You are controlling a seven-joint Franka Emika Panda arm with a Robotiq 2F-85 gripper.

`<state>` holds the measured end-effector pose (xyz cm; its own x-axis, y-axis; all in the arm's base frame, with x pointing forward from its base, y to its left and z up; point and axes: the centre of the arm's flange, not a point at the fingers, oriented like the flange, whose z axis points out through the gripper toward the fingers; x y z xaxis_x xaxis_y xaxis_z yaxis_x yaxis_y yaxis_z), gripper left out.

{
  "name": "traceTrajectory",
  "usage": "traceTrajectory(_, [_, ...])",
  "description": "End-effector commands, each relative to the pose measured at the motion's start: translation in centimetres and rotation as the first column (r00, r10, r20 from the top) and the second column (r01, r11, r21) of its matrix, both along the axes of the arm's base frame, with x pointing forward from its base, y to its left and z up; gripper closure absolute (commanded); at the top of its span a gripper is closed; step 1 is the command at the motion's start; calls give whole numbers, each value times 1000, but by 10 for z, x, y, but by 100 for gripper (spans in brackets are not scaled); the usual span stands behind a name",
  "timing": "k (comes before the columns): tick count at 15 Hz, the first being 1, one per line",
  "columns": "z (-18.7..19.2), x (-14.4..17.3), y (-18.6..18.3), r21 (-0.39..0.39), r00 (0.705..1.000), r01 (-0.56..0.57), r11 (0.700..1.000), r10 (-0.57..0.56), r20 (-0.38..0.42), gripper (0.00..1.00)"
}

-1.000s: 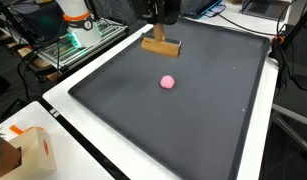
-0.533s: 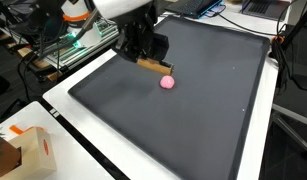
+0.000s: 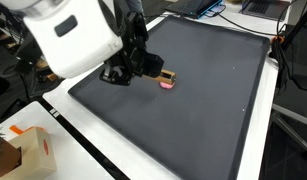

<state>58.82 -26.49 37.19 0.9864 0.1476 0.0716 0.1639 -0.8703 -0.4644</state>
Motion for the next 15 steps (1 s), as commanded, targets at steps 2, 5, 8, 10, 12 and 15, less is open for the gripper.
traceTrajectory(2, [-5, 0, -16, 56, 999, -18, 998, 17, 32, 76])
traceTrajectory(5, [-12, -1, -20, 64, 999, -23, 998, 21, 32, 76])
traceTrajectory(8, [-18, -2, -23, 65, 999, -27, 997, 25, 38, 76])
traceTrajectory(10, [-21, -2, -26, 66, 999, -29, 997, 26, 39, 76])
traceTrajectory(12, [-24, -2, -27, 69, 999, -27, 997, 25, 36, 76])
traceTrajectory(15, [-26, -3, -28, 64, 999, -25, 998, 23, 35, 76])
